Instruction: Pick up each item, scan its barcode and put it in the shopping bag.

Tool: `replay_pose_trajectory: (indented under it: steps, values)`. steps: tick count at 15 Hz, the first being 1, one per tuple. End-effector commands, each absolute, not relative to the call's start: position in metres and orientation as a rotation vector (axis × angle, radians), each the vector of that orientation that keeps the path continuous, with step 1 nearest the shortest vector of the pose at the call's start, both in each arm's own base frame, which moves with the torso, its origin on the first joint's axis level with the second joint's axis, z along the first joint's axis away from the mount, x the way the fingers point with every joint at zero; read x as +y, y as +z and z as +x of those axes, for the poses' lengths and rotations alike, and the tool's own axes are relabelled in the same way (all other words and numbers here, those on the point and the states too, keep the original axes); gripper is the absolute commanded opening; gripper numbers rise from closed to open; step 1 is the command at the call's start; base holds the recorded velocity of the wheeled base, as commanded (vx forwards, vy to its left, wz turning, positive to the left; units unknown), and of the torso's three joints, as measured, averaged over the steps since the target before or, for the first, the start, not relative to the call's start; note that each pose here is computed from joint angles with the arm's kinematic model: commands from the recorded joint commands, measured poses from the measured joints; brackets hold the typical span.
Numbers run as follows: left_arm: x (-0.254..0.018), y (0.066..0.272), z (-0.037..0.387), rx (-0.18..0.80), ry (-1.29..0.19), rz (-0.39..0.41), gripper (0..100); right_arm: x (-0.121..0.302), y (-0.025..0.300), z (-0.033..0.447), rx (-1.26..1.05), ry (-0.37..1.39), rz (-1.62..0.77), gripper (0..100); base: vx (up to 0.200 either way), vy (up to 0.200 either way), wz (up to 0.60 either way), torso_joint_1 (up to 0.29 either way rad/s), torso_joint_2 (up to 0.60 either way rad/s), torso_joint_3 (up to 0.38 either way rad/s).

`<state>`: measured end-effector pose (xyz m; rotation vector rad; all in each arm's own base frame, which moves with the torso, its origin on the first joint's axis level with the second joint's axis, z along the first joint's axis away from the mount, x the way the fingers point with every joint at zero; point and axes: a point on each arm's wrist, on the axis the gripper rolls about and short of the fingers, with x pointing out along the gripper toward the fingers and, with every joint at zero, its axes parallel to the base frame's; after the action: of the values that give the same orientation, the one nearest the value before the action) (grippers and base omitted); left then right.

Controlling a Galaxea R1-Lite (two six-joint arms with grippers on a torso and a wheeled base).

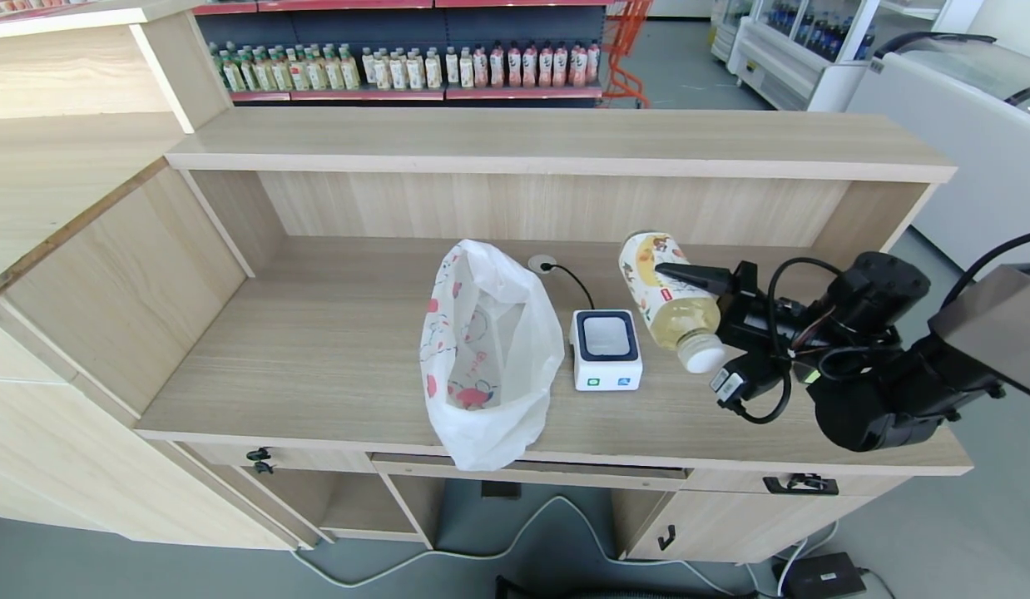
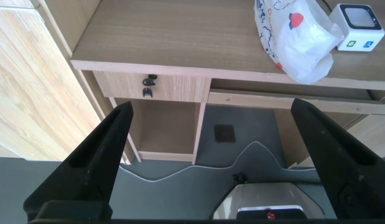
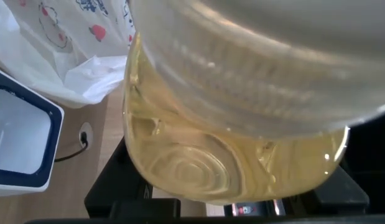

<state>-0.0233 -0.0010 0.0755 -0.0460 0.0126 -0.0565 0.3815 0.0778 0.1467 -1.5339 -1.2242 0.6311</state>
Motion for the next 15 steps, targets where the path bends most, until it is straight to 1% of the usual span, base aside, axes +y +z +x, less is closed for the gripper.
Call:
replay_pose_trajectory:
  steps: [1, 5, 10, 15]
  values:
    - [-0.001, 0.075, -0.023, 0.012, -0.056, -0.046, 100, 0.078, 0.140, 0.384, -1.215, 0.641, -1.532, 0, 0.000, 0.000, 0.00, 0.000, 0.00, 0.000]
    - [-0.001, 0.075, -0.023, 0.012, -0.056, -0.046, 100, 0.078, 0.128, 0.388, -1.201, 0.653, -1.541, 0, 0.000, 0.000, 0.00, 0.000, 0.00, 0.000]
    - [-0.001, 0.075, -0.023, 0.012, -0.056, -0.046, 100, 0.079, 0.103, 0.394, -1.138, 0.726, -1.488, 0, 0.000, 0.000, 0.00, 0.000, 0.00, 0.000]
    - [-0.001, 0.075, -0.023, 0.012, -0.056, -0.046, 100, 0.080, 0.093, 0.397, -1.122, 0.743, -1.479, 0, 0.000, 0.000, 0.00, 0.000, 0.00, 0.000]
